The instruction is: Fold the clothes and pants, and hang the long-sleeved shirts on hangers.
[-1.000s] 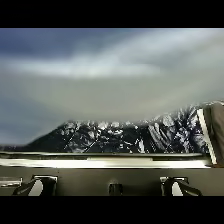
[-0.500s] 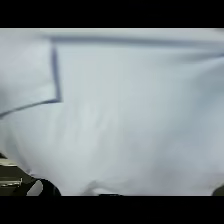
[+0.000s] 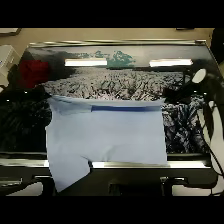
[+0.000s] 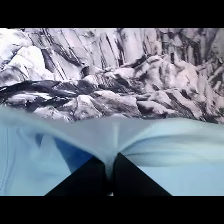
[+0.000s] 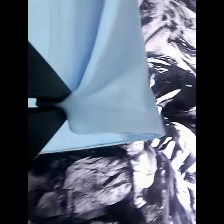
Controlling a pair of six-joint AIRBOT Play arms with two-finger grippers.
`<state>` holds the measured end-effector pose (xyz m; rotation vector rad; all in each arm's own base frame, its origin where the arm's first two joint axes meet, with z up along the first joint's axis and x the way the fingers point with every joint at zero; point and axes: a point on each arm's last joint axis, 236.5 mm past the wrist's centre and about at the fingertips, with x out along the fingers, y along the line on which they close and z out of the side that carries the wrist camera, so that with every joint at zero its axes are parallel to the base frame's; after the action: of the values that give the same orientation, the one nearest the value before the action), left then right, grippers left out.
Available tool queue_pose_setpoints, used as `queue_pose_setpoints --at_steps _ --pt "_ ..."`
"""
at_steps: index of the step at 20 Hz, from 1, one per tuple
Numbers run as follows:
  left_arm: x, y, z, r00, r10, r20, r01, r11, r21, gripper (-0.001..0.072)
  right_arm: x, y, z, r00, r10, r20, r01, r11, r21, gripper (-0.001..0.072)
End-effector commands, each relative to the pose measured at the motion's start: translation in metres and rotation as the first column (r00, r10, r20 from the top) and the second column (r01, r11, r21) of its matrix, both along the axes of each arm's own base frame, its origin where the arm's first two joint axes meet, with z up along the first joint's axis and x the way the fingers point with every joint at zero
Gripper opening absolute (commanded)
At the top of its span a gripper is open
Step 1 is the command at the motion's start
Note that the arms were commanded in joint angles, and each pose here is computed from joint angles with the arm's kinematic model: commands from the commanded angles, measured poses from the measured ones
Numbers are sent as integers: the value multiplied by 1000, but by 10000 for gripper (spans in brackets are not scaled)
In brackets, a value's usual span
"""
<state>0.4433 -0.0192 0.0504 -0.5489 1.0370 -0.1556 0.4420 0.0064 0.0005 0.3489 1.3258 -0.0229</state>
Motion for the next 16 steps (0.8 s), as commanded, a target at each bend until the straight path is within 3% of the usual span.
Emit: queue_pose_setpoints --at_steps 1,6,10,13,16 --pt "48 13 -35 995 84 53 -85 996 15 22 73 -6 -19 959 -177 220 171 984 48 40" --pt "111 11 -10 949 114 294 -146 986 86 22 136 -25 4 829 -302 470 281 953 117 39" --pt "119 -9 -49 962 103 252 -128 988 88 22 137 -23 -25 846 -318 427 293 948 125 39" --pt "126 -9 -69 955 215 205 -222 975 12 22 143 -25 -28 833 -332 443 304 943 136 39" --pt "147 0 -41 918 264 296 -273 962 -11 23 169 -30 13 760 -346 550 305 937 169 39"
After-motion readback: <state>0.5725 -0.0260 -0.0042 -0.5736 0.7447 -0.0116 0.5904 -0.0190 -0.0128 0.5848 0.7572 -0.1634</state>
